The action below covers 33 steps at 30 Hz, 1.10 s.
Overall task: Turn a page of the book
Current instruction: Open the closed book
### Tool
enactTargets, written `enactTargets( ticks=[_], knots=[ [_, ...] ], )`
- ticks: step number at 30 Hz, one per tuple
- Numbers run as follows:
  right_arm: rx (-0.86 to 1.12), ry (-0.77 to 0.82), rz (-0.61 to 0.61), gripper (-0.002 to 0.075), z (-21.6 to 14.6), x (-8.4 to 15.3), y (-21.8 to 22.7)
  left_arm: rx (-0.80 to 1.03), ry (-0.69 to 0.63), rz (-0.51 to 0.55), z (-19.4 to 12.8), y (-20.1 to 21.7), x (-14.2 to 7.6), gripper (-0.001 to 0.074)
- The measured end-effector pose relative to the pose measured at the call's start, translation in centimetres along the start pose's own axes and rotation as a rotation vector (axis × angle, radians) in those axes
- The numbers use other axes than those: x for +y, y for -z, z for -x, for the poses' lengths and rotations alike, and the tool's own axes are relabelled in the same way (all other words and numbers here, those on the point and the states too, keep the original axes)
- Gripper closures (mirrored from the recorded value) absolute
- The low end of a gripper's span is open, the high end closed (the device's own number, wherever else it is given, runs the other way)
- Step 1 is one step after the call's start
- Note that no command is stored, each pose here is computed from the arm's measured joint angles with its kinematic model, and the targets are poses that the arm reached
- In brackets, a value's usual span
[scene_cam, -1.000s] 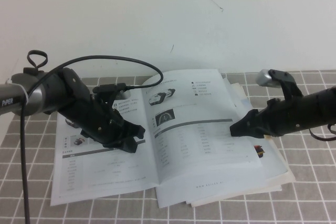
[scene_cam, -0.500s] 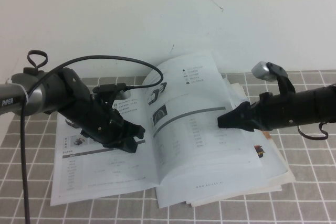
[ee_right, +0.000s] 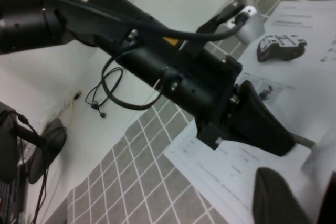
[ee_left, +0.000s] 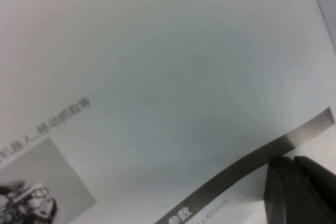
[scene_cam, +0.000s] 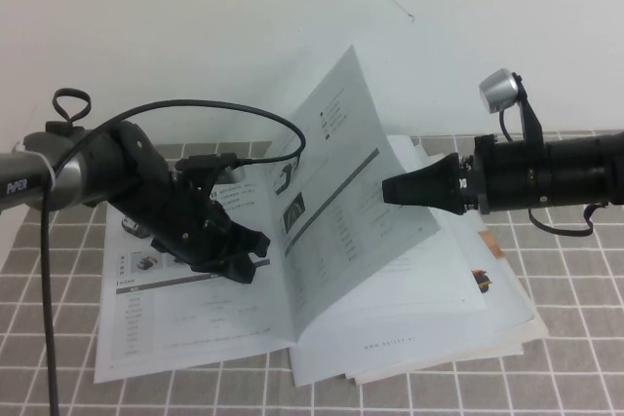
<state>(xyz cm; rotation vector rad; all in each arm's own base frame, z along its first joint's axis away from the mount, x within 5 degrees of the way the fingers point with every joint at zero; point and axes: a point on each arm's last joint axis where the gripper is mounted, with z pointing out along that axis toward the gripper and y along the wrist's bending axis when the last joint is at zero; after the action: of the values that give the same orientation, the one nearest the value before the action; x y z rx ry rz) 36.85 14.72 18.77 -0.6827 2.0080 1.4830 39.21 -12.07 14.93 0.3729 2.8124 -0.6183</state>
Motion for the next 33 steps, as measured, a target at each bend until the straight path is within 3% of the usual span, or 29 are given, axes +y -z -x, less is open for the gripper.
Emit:
enactTargets(
  ticks=[5,17,23,30,33],
  knots=[
    [-0.003,0.020,0.018,0.0680,0.6,0.3,0.0,-0.023,-0.059,-0.021,0.5,1.6,-0.9,0.0738],
    [0.010,0.018,0.035,0.0700,1.4,0.6,0.1,-0.256,-0.290,-0.051,0.2,13.2,-6.7,0.0738],
    [0.012,0.011,0.034,0.0700,1.3,0.6,0.1,-0.263,-0.510,-0.095,-3.3,14.6,-12.9,0.0738],
    [0.012,0.003,0.034,0.0700,1.3,0.6,0.1,-0.335,-0.758,0.035,-9.2,13.2,-17.7,0.0738],
    [0.012,0.001,0.034,0.0700,1.3,0.6,0.1,-0.413,-0.859,0.040,-11.4,12.2,-19.5,0.0738]
  ],
)
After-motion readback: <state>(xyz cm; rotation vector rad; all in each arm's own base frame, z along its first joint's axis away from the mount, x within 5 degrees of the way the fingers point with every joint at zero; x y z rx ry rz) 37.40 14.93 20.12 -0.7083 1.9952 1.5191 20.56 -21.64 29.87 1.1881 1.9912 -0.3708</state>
